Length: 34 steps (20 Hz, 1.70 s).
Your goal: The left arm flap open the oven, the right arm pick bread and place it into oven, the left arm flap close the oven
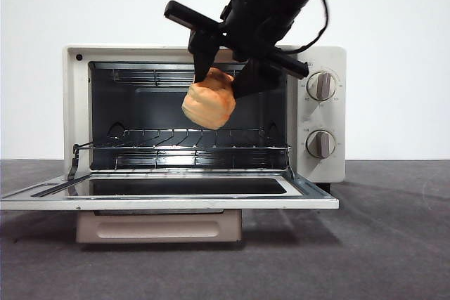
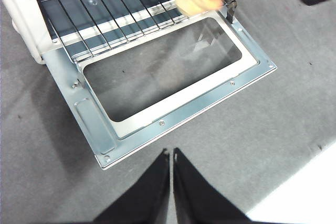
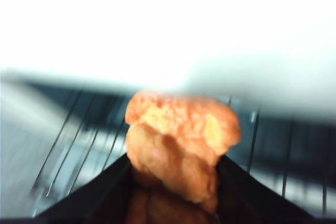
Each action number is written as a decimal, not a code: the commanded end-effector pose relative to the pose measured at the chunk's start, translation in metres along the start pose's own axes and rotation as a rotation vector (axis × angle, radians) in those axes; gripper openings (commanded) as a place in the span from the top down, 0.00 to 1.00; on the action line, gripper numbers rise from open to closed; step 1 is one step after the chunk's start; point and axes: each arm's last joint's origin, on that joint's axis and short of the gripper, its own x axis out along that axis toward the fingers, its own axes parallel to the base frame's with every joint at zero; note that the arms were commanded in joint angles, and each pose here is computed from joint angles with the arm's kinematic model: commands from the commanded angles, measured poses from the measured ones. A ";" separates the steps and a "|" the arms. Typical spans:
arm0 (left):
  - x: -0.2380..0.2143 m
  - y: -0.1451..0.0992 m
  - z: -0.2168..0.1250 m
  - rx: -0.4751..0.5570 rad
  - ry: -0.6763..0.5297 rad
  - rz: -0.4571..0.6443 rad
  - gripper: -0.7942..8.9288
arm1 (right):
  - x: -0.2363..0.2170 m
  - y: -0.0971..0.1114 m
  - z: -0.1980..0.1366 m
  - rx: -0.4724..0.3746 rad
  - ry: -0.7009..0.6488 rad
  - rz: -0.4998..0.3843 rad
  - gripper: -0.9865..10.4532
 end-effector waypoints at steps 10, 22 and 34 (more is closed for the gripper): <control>-0.004 -0.001 0.000 -0.002 -0.006 0.000 0.90 | 0.025 -0.005 -0.011 0.029 -0.033 -0.104 0.66; -0.004 0.000 -0.003 -0.005 0.017 0.003 0.90 | 0.022 -0.004 -0.008 0.031 -0.042 -0.100 0.53; -0.004 0.000 -0.002 0.000 0.012 0.002 0.90 | -0.032 0.009 0.017 -0.007 -0.056 -0.030 0.53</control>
